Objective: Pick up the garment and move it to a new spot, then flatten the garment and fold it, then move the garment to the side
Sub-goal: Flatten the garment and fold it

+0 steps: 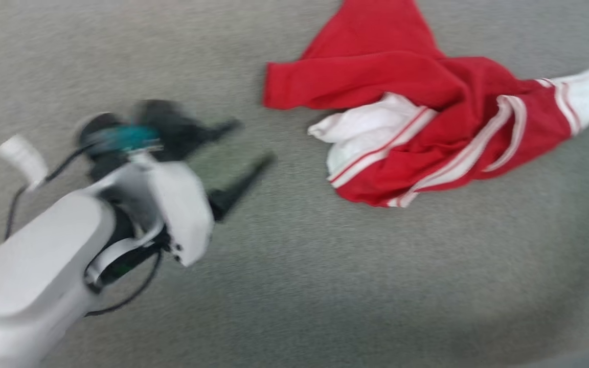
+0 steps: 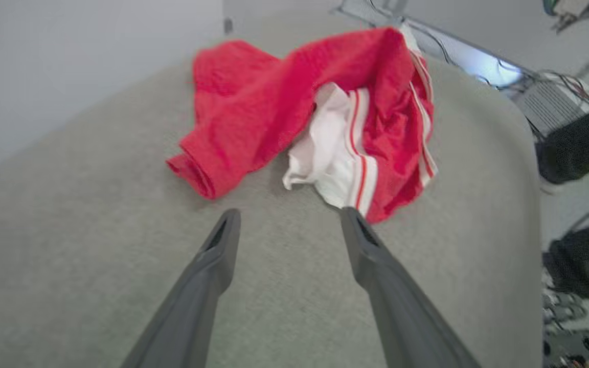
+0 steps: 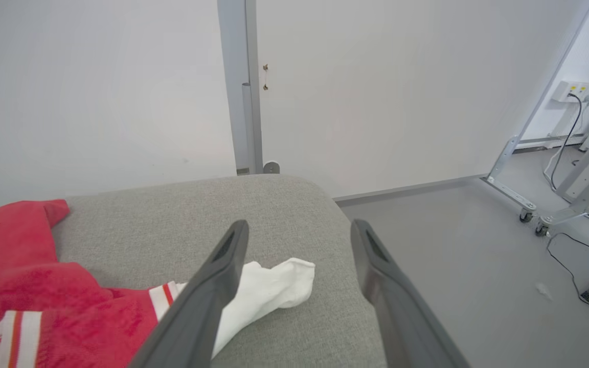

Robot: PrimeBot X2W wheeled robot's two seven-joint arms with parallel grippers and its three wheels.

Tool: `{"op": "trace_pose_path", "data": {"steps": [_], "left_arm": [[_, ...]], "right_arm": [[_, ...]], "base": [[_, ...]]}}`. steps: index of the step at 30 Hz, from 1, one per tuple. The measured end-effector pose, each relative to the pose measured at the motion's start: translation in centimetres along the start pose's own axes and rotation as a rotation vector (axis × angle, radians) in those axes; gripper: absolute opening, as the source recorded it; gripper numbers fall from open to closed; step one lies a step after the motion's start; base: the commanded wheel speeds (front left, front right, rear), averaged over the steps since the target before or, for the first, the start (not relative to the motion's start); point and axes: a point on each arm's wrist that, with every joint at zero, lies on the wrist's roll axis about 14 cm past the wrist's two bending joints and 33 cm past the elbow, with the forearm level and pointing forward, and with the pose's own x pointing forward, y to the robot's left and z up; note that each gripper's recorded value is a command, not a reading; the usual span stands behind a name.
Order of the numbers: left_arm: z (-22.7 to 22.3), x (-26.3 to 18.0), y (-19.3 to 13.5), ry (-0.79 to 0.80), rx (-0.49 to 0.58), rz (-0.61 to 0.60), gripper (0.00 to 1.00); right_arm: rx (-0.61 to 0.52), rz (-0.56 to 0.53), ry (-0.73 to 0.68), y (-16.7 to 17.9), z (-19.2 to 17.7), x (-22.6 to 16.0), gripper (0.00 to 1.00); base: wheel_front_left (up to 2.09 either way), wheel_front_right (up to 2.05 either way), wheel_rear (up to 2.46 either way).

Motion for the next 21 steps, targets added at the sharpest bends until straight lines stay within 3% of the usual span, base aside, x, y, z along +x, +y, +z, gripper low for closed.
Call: {"op": "trace_pose_path", "data": {"steps": [4,7,19,20,21], "left_arm": [[-0.8,2.6,-3.7,0.232,-0.040,-0.186,1.00],[-0.7,5.2,-4.6,0.362,-0.068,-0.271,1.00],[-4.4,11.1,-2.9,0.578,-0.138,-0.290,1.00],[-4.6,11.4,-3.1,0.582,-0.169,-0.303,0.89],[-4.6,11.6,-3.1,0.583,-0.177,-0.308,0.45]], "right_arm": [[0.005,0.005,-0.013,0.2,0.3,-1.5,1.00],[0.013,0.008,-0.017,0.9,0.1,-2.3,1.00],[0.003,-0.016,0.047,1.3,-2.3,-4.3,1.00],[0.001,-0.022,0.048,1.1,-2.4,-4.3,1.00],[-0.005,-0.025,0.052,1.1,-2.5,-4.4,1.00]], "base": [[0.00,0.00,0.00],[0.00,0.00,0.00],[0.00,0.00,0.00],[0.00,0.00,0.00],[0.00,0.00,0.00]]}}
